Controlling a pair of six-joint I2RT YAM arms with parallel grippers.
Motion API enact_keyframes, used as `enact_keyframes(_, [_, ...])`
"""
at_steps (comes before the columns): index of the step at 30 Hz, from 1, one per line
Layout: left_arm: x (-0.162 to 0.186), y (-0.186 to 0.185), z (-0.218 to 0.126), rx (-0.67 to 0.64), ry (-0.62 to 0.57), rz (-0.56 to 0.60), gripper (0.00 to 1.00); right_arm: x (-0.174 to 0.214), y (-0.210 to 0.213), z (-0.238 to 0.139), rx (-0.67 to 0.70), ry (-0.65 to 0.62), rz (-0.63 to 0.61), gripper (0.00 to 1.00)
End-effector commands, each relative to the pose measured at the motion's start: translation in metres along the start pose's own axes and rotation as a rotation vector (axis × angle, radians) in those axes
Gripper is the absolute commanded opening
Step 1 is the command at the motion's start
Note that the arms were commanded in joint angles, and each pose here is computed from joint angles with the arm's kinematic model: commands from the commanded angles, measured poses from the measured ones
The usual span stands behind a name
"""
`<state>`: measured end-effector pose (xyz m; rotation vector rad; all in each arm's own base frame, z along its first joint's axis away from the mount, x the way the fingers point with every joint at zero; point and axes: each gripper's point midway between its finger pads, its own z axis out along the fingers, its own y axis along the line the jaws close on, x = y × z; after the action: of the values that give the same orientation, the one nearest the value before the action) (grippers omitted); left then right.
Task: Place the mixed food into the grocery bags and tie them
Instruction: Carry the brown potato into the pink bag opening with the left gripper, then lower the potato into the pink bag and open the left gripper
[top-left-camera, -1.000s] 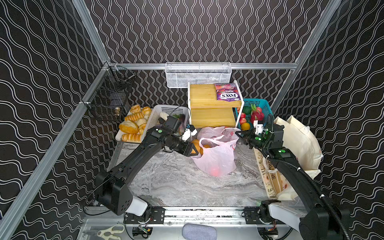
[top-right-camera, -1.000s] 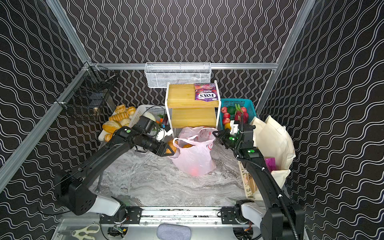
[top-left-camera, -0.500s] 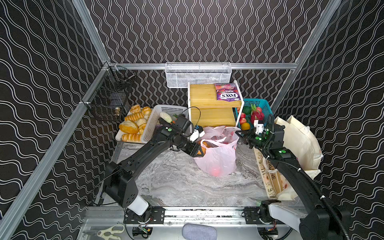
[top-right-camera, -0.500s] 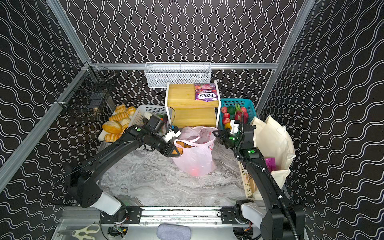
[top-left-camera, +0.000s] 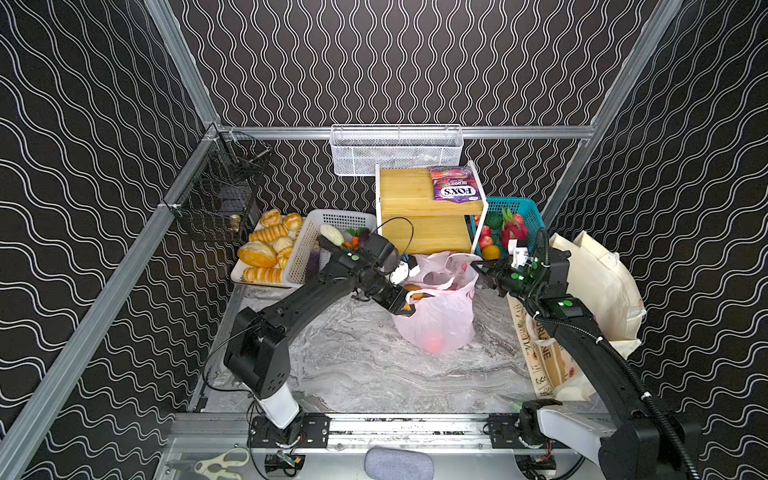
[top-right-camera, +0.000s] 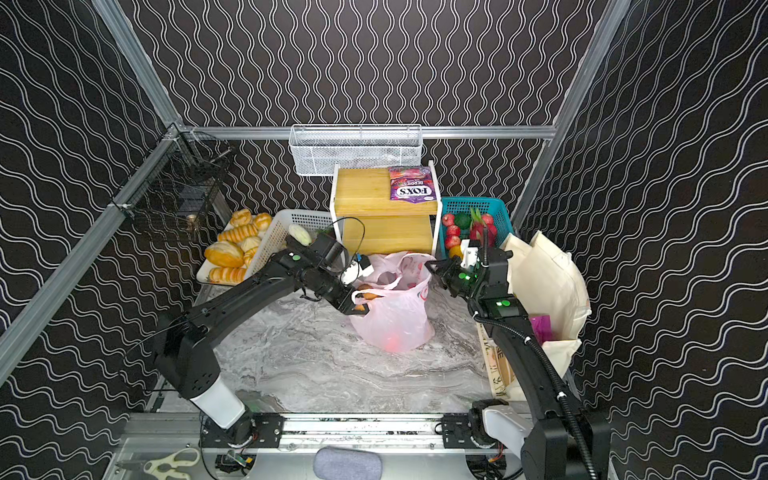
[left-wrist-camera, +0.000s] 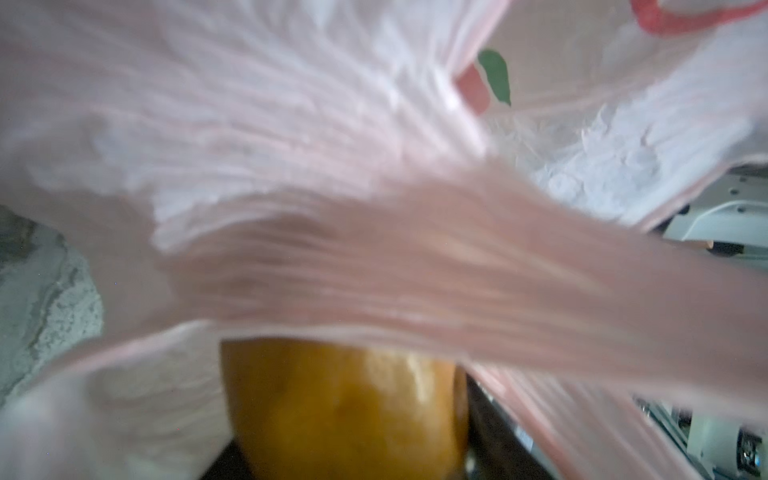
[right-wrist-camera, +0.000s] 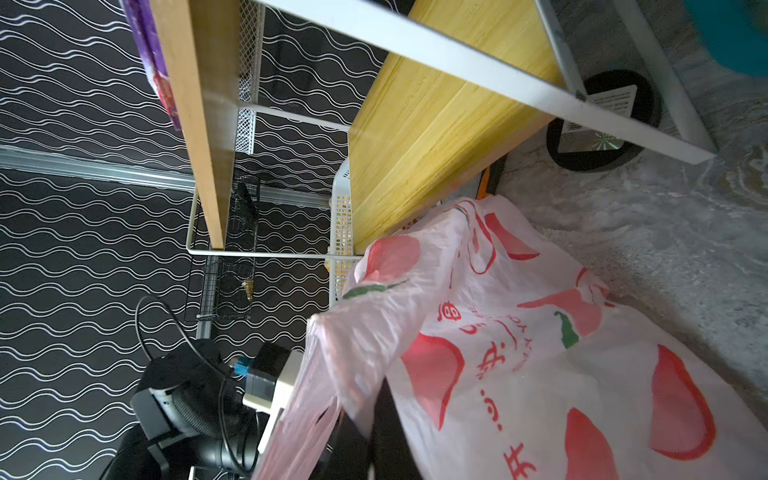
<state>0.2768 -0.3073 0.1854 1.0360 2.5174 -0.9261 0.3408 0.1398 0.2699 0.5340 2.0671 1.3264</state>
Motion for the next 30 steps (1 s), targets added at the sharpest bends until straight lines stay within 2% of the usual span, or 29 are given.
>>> enact_keyframes(1, [-0.036, -0.001, -0.002, -0.002, -0.111, 0.026, 0.42, -0.002, 0.005, 0.0, -0.019, -0.01, -0.018, 0.0])
enact_keyframes(5, [-0.059, -0.01, 0.007, 0.072, -0.17, 0.021, 0.46, -0.001, 0.003, 0.0, -0.021, -0.005, -0.008, 0.0])
enact_keyframes(10, [-0.074, -0.016, 0.024, 0.111, -0.218, -0.016, 0.6, -0.003, -0.001, -0.003, -0.011, -0.043, 0.005, 0.0])
enact_keyframes(12, [-0.081, -0.017, 0.021, 0.111, -0.263, -0.034, 0.63, -0.005, -0.004, -0.004, 0.001, -0.059, 0.011, 0.0])
enact_keyframes(15, [-0.087, -0.014, 0.013, 0.076, -0.32, -0.048, 0.77, -0.005, -0.009, -0.003, 0.013, -0.064, 0.024, 0.0])
enact_keyframes(17, [-0.087, -0.014, 0.007, 0.049, -0.328, -0.036, 0.79, -0.005, -0.011, -0.002, 0.014, -0.064, 0.033, 0.0])
enact_keyframes(23, [-0.081, -0.021, -0.019, -0.004, -0.343, 0.03, 0.77, -0.007, -0.015, 0.0, 0.037, -0.069, 0.036, 0.0])
enact_keyframes(30, [-0.064, -0.033, -0.065, -0.09, -0.449, 0.116, 0.71, -0.01, -0.017, 0.001, 0.051, -0.079, 0.036, 0.0])
